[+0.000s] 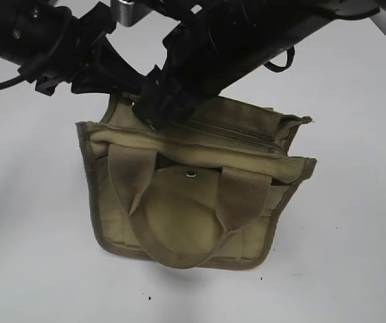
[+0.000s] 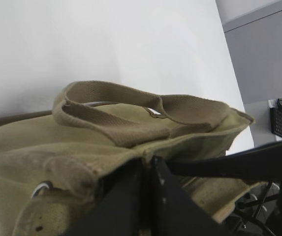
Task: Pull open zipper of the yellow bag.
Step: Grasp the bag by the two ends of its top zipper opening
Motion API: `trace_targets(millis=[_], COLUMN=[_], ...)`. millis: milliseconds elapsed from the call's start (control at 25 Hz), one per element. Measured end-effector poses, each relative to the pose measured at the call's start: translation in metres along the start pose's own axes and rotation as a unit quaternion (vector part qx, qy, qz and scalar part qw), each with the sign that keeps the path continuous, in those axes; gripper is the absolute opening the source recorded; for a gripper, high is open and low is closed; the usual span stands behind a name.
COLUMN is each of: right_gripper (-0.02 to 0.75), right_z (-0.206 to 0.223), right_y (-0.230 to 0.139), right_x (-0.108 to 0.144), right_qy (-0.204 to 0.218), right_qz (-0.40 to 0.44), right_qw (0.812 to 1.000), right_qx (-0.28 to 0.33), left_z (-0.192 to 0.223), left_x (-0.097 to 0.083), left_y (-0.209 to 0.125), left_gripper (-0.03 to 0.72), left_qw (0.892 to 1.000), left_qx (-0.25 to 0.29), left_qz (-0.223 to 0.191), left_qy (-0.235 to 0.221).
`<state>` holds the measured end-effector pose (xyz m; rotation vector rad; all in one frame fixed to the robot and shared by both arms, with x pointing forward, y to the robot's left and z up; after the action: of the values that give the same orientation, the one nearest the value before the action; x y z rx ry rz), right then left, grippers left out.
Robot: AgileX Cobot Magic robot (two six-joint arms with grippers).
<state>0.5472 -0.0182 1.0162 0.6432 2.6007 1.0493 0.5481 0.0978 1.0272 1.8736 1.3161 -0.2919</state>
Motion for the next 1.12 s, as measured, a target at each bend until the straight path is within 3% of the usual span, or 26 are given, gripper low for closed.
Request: trace_targets(millis=[280,400,600,1120], right_gripper=[0.352,0.265,0.050,0.036], right_z=[0.016,0.018,0.018,-0.022], right_y=[-0.010,-0.012,-0.015,-0.013], right_x=[-0.002,-0.004,-0.002,0.001], right_qy=[-0.012,-0.016,-0.010,-0.001], right_qz=[-0.006,-0.008,-0.013,-0.009], right_qw=[1.000,0.999,0.999,0.997], right_qx=[0.027,0.033,0.048,0.070], left_z=[0.002,0.002,0.002,0.004], left_x=[0.002,0.002,0.002,-0.010], left_y=[-0.002,-0.002,-0.003,-0.006], left_gripper=[0.004,0.004,0.003,0.003], left_qw=[1.000,1.000,1.000,0.999], left_qx=[0.007,0.008,0.010,0.023], left_qz=[-0.001,-0.001,0.000,-0.011], left_qy=[0.001,0.000,-0.001,-0.029])
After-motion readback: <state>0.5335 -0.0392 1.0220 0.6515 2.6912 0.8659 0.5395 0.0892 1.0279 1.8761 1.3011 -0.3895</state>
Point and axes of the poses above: a point on each arm's last joint axis where the gripper is mounted, z pointing out along that axis toward the gripper, x along the wrist's bending axis when the last joint is at zero, y = z × x, the point moved 5 cm from there along z, pointing out along that axis toward the gripper, and after that the axes turned 6 degrees about z, right-handed, at the moved point
